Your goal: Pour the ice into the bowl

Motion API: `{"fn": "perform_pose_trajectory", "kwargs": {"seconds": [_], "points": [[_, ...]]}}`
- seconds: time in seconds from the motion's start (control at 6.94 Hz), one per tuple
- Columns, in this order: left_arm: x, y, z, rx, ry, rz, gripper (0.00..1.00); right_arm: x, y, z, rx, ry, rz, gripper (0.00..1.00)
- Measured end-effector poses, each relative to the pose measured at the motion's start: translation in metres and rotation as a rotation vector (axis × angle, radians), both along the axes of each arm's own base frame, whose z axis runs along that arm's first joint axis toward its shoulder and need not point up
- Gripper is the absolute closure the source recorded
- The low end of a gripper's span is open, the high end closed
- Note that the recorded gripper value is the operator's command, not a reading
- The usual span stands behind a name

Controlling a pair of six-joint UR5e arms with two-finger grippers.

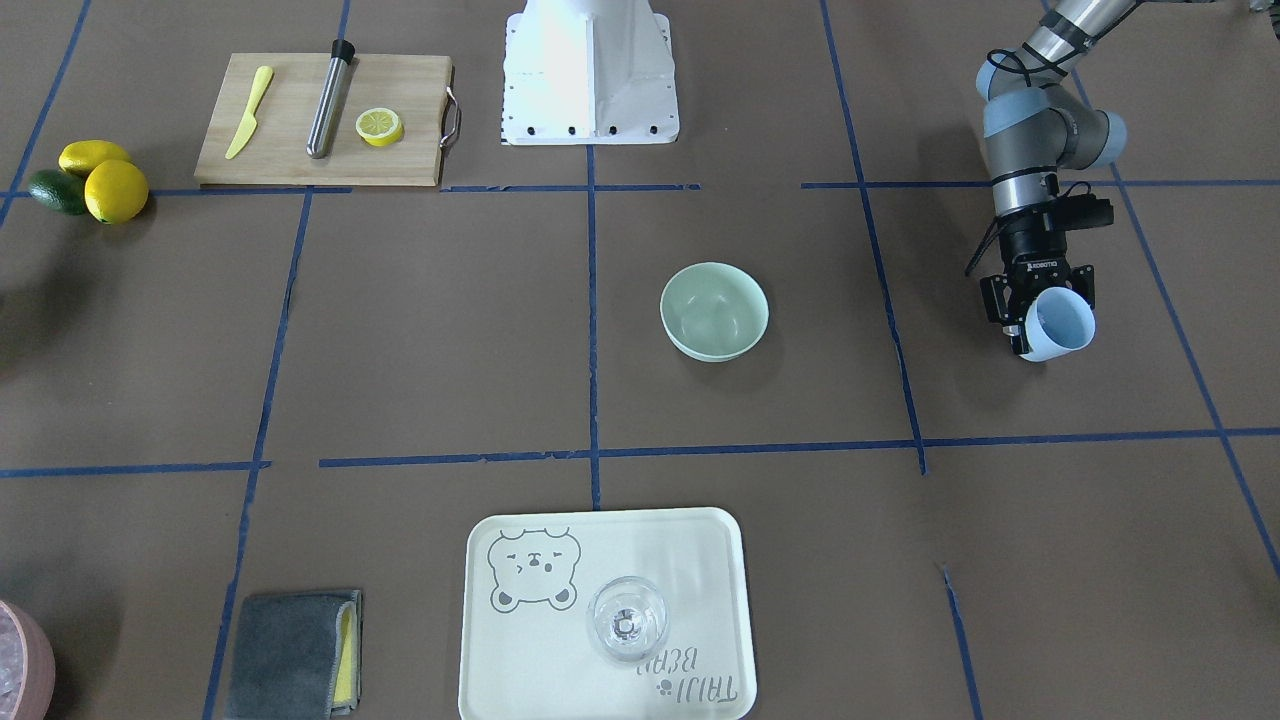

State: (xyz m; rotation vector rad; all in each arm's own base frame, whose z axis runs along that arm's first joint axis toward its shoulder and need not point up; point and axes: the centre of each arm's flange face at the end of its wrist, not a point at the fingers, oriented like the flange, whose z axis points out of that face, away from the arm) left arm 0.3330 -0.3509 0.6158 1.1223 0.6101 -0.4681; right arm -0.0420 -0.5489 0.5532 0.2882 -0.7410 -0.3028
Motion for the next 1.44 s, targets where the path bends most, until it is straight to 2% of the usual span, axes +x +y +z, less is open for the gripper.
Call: {"fn": "perform_pose_trajectory", "kwargs": {"seconds": [0.43, 0.86, 1.01, 1.44], "points": [[0.005, -0.004, -0.079, 0.159, -0.253, 0.106, 1.00, 0.014, 0.003, 0.009, -0.024, 0.002, 0.025, 0.00], [0.046, -0.016, -0.145, 0.281, -0.420, 0.159, 1.00, 0.041, 0.047, 0.063, -0.128, 0.010, 0.060, 0.00], [0.061, -0.020, -0.160, 0.308, -0.499, 0.176, 1.00, 0.049, 0.059, 0.074, -0.148, 0.012, 0.072, 0.00], [0.126, -0.031, -0.214, 0.302, -0.734, 0.232, 1.00, 0.060, 0.068, 0.083, -0.165, 0.013, 0.094, 0.00]]}}
